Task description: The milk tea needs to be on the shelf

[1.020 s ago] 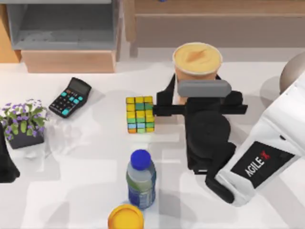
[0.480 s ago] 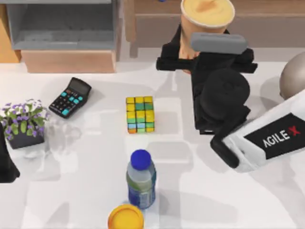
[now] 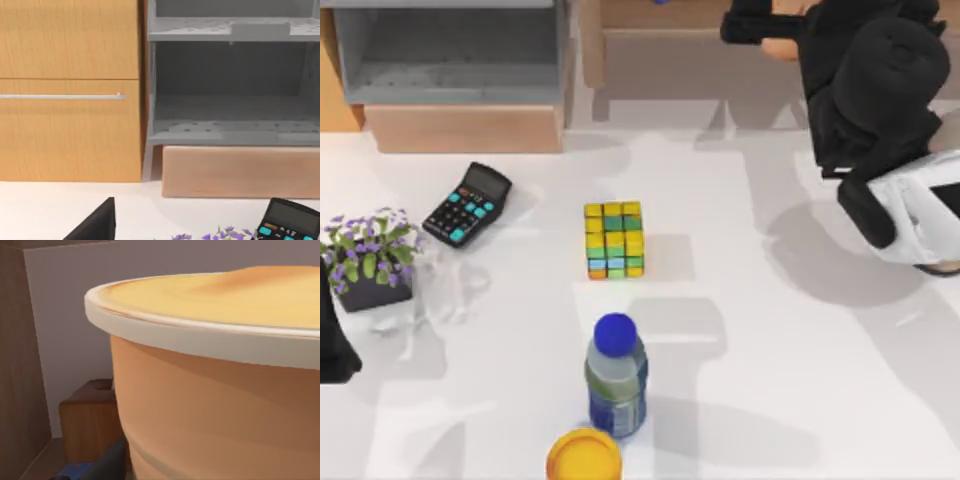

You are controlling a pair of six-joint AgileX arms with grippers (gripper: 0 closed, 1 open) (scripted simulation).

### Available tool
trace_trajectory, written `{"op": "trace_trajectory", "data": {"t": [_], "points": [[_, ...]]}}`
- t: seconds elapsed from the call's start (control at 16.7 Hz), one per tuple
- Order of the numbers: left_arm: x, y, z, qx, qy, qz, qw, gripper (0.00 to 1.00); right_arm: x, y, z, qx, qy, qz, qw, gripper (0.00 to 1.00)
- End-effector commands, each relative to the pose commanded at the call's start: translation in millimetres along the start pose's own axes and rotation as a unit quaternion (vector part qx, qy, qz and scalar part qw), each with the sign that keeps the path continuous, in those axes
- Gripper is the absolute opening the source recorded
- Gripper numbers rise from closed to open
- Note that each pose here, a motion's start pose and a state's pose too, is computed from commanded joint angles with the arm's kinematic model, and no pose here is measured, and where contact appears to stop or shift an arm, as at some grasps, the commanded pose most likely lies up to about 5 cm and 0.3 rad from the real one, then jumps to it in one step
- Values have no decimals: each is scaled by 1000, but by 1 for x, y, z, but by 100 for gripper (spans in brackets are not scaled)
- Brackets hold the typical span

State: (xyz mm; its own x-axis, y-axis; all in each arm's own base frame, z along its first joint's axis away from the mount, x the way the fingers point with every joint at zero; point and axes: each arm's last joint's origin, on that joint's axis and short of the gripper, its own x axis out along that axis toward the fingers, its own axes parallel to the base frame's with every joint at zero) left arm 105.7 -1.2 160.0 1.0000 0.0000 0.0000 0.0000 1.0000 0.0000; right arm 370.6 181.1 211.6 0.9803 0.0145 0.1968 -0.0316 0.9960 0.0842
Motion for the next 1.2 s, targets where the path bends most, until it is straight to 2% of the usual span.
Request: {"op": "trace_trajectory", "data": {"t": [0.66,1.2], "points": [[0,0,0,0,0,0,1000,100,39,-90,35,-46,57,-7,997,0],[0,0,0,0,0,0,1000,100,41,-96,37,-47,62,-6,997,0]]}}
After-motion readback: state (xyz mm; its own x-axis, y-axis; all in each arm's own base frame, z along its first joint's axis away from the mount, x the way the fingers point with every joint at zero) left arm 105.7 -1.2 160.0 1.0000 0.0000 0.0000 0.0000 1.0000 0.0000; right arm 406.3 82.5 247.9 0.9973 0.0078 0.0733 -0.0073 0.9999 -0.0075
